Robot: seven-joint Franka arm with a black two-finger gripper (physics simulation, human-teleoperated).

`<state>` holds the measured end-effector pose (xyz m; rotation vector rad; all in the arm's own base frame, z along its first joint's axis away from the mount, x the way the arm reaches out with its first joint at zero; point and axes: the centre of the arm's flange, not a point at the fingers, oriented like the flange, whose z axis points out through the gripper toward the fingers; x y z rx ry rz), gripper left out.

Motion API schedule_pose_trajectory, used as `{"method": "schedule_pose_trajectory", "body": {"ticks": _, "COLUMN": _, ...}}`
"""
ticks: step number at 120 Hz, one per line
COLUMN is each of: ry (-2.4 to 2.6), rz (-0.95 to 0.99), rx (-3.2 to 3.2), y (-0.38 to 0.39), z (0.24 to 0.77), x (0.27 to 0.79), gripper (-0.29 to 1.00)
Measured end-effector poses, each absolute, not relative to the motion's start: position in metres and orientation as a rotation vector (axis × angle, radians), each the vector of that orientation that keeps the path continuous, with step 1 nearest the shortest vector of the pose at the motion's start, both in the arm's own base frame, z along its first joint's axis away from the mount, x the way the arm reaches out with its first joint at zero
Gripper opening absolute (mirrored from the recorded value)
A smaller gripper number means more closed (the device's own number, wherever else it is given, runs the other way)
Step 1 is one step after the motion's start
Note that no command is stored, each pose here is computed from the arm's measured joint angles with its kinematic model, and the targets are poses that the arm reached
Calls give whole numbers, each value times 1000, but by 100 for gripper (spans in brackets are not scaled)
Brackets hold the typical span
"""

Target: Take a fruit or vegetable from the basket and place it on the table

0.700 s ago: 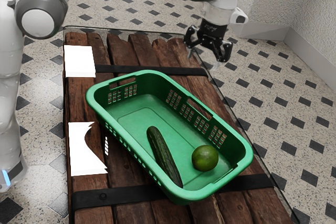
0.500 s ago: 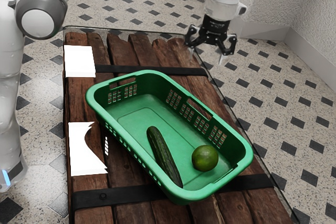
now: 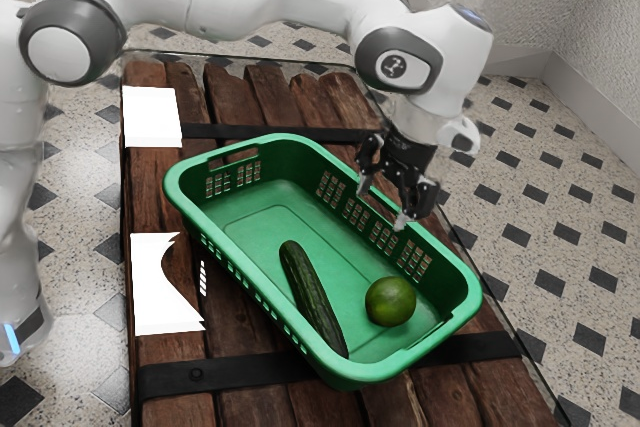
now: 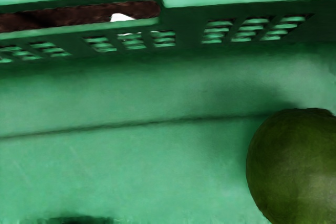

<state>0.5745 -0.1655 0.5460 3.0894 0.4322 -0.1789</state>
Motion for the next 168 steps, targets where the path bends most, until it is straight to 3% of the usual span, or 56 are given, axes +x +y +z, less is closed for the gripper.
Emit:
{"method": "schedule_pose_trajectory", "body": {"ticks": 60, "ry": -331, "rz": -118, "rx": 3060, "y": -230, "z": 519, "x": 537, "gripper": 70}}
{"method": "schedule_pose_trajectory", "body": {"ticks": 88, "ry": -437, "rz": -20, "rx": 3026, "y": -219, "z": 494, "x": 584, "gripper": 70}}
{"method": "schedule_pose_trajectory", "body": {"ticks": 168, "ry": -619, "rz": -5, "rx": 2905, "y": -224, "z": 427, "x": 604, "gripper": 68}}
